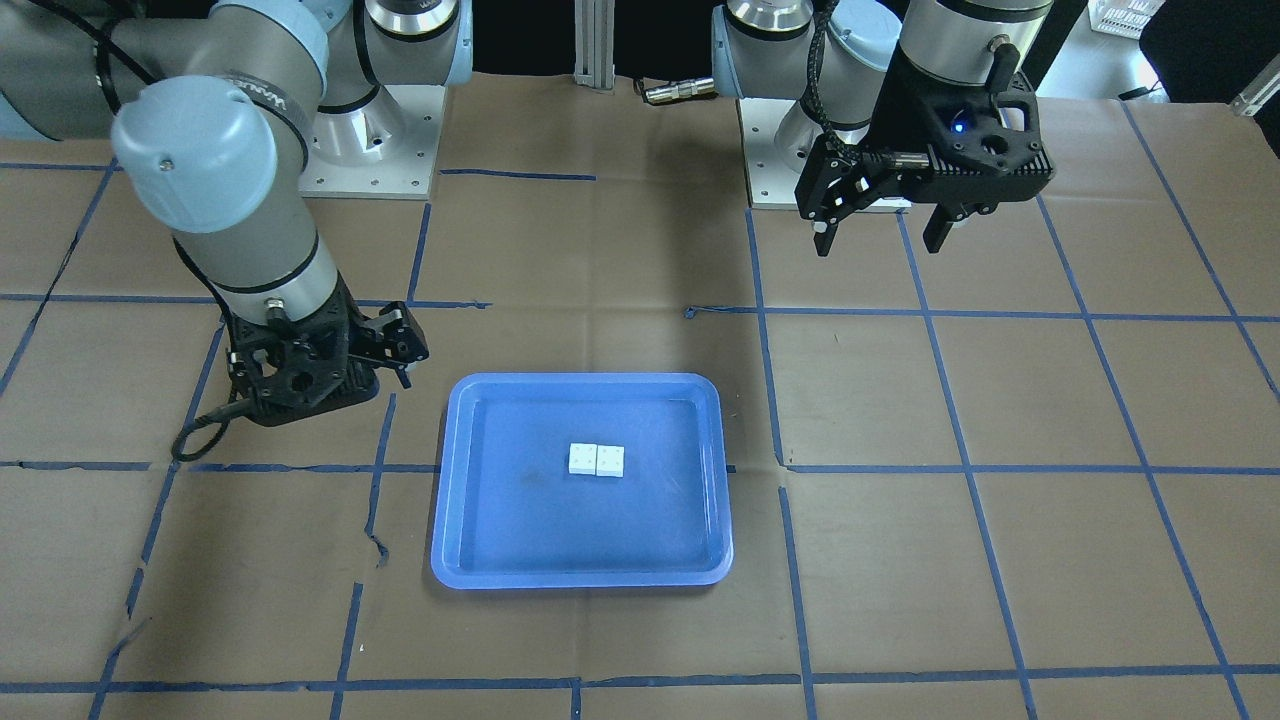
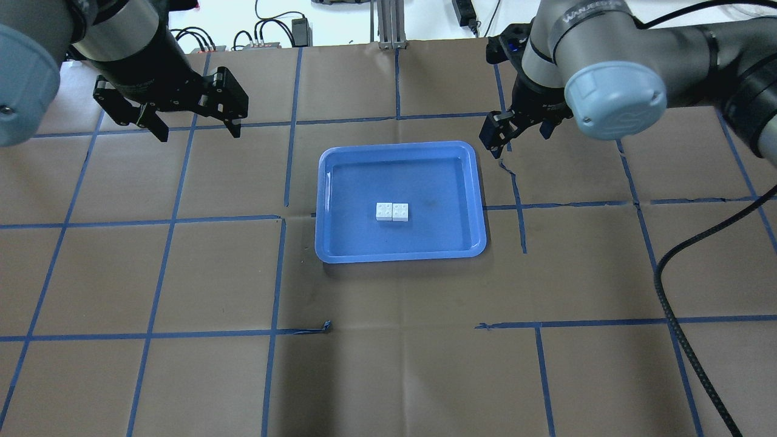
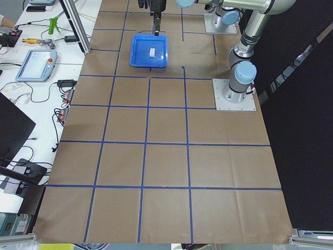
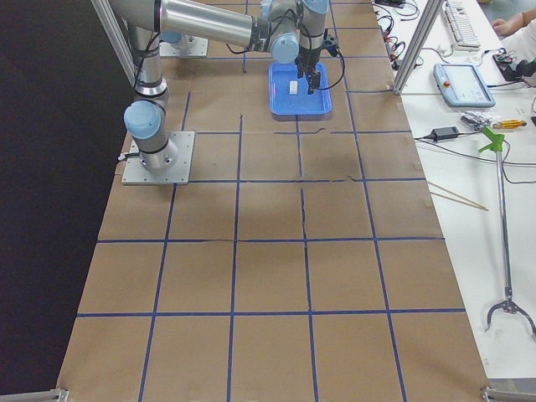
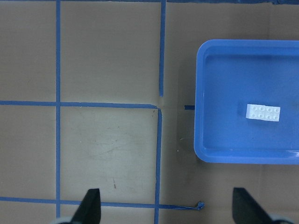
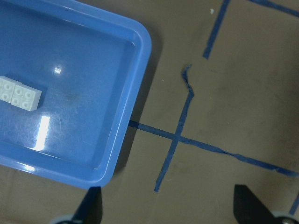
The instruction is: Assemble white blocks and place on blue tray
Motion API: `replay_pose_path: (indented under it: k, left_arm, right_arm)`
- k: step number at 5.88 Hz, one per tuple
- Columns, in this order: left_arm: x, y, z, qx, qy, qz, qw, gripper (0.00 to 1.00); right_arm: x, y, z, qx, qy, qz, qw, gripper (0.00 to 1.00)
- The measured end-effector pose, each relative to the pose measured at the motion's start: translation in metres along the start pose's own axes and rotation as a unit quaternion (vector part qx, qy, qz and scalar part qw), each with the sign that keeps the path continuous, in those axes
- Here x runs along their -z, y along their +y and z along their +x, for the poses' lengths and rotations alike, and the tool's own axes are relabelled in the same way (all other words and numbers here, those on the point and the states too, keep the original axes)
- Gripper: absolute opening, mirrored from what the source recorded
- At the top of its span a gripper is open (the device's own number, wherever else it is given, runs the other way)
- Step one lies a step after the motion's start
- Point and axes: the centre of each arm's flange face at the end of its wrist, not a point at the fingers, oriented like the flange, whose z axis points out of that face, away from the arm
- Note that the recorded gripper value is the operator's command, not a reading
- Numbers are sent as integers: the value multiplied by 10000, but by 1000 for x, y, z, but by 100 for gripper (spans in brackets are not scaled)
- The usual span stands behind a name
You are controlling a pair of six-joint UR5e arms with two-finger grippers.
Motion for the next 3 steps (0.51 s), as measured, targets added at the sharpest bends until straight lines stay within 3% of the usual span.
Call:
replay_pose_path:
  k: [3]
  left_arm:
    - [2,1,0,-6,1,15,10000,100]
  right_arm:
    - [85,41,8,-1120,99,15,9937,100]
